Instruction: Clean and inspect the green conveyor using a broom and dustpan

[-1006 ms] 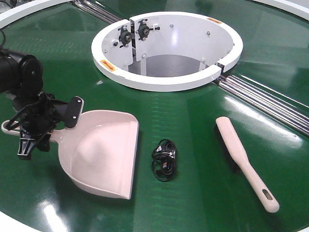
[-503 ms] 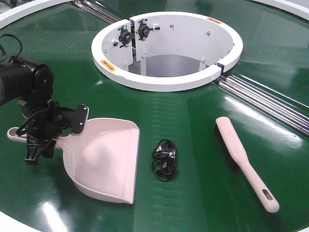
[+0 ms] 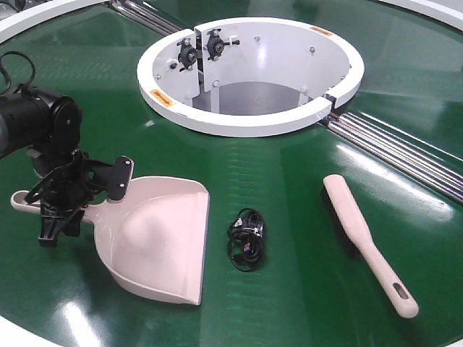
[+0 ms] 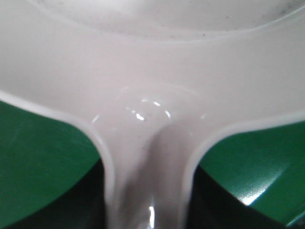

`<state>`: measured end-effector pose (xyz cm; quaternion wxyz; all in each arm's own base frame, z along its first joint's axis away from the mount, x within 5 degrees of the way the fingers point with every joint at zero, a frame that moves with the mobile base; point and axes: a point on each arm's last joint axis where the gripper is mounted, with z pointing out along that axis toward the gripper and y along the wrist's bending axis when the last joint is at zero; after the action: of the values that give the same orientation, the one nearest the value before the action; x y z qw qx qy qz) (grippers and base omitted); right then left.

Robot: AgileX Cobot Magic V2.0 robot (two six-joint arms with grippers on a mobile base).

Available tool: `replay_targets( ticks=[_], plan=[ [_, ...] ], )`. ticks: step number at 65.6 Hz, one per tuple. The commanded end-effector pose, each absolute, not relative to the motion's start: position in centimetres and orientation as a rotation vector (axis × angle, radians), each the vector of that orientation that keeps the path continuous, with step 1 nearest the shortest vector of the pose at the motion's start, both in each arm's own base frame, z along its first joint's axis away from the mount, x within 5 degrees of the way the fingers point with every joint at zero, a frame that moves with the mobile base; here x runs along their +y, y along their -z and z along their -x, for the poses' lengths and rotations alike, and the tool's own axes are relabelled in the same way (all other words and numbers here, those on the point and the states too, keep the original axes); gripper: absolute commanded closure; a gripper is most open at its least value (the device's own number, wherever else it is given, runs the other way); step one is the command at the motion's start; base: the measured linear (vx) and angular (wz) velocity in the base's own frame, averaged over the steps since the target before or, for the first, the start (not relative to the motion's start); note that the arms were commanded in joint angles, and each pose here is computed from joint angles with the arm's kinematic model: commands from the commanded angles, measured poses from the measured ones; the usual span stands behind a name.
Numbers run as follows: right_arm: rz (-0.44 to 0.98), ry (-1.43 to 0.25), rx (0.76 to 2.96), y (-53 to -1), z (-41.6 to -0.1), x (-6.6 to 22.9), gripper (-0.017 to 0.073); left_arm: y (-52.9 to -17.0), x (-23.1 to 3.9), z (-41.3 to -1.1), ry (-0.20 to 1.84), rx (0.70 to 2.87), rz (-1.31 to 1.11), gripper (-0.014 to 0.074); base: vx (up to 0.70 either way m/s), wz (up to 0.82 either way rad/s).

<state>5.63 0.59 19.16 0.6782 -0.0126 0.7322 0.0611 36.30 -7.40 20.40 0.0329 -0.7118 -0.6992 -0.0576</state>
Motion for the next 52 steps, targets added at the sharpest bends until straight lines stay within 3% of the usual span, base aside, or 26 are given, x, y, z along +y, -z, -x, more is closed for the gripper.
replay_targets(
  ticks=[1,52],
  plan=[
    [0.037,-0.137,1.569,-19.25,-5.6,0.61,0.0569,-22.88,-7.49,-36.23,0.25,-2.206,2.211,0.0601,0.0,0.0],
    [0.037,-0.137,1.569,-19.25,-5.6,0.61,0.0569,-22.87,-7.55,-36.2,0.24,-2.212,2.211,0.0601,0.0,0.0]
  ],
)
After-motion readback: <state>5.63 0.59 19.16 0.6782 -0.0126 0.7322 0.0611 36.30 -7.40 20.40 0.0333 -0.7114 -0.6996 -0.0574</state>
